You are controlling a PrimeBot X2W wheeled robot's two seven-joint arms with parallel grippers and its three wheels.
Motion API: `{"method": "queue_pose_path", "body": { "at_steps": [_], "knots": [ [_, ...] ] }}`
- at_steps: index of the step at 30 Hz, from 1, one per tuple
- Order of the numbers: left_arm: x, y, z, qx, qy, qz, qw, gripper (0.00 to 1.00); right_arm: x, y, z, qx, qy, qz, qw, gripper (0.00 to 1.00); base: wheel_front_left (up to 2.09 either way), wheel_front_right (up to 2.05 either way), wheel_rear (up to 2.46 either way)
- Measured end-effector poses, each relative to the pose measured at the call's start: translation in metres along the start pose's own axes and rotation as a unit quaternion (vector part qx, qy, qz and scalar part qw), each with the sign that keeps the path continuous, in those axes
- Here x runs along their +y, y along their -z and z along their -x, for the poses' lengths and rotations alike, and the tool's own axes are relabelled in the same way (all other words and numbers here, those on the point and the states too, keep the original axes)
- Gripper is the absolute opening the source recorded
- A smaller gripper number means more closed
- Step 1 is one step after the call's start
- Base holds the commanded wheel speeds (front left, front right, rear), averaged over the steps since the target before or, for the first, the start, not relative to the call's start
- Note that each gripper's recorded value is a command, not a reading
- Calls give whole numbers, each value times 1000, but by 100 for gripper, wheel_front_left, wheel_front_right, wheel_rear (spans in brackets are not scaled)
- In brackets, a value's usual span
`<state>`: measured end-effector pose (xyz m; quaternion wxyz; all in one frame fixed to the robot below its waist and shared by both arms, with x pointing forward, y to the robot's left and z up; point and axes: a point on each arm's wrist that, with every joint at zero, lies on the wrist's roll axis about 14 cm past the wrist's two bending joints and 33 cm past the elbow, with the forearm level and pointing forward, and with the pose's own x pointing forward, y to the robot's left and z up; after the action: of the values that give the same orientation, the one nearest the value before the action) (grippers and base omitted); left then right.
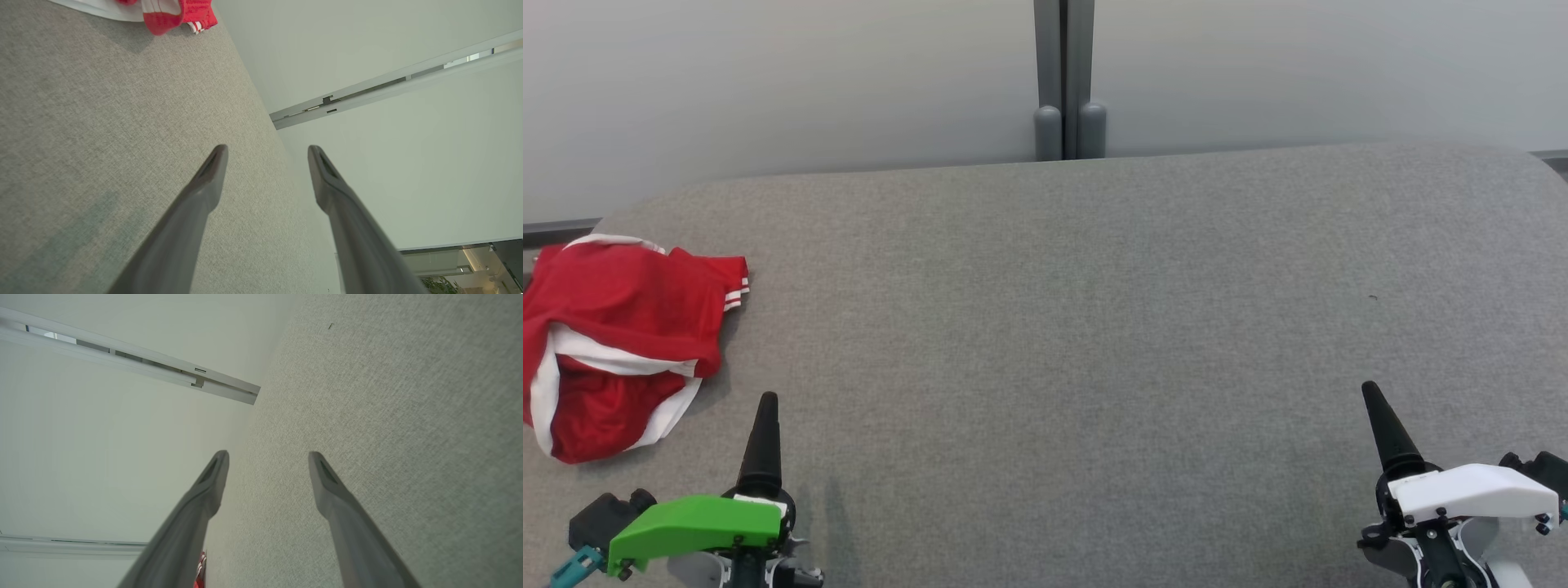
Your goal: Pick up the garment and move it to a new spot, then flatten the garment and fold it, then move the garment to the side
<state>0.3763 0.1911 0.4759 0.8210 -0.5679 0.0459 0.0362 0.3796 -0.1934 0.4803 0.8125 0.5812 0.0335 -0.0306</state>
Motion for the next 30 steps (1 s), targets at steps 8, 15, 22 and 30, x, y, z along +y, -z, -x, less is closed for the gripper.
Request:
{"method": "queue_pose_path", "body": {
  "at_steps": [8,15,22,30],
  "knots": [
    [1,4,1,6,-1,-93,996,100,2,6,-1,6,-4,84,996,100,0,0,0],
    [5,9,1,17,-7,-168,986,100,2,9,-2,11,-6,150,989,100,0,0,0],
    [14,13,2,26,-20,-230,973,100,11,12,-6,10,-22,205,979,100,0,0,0],
    [1,17,-1,28,4,-310,950,100,17,9,-7,1,-33,254,967,100,0,0,0]
  ]
}}
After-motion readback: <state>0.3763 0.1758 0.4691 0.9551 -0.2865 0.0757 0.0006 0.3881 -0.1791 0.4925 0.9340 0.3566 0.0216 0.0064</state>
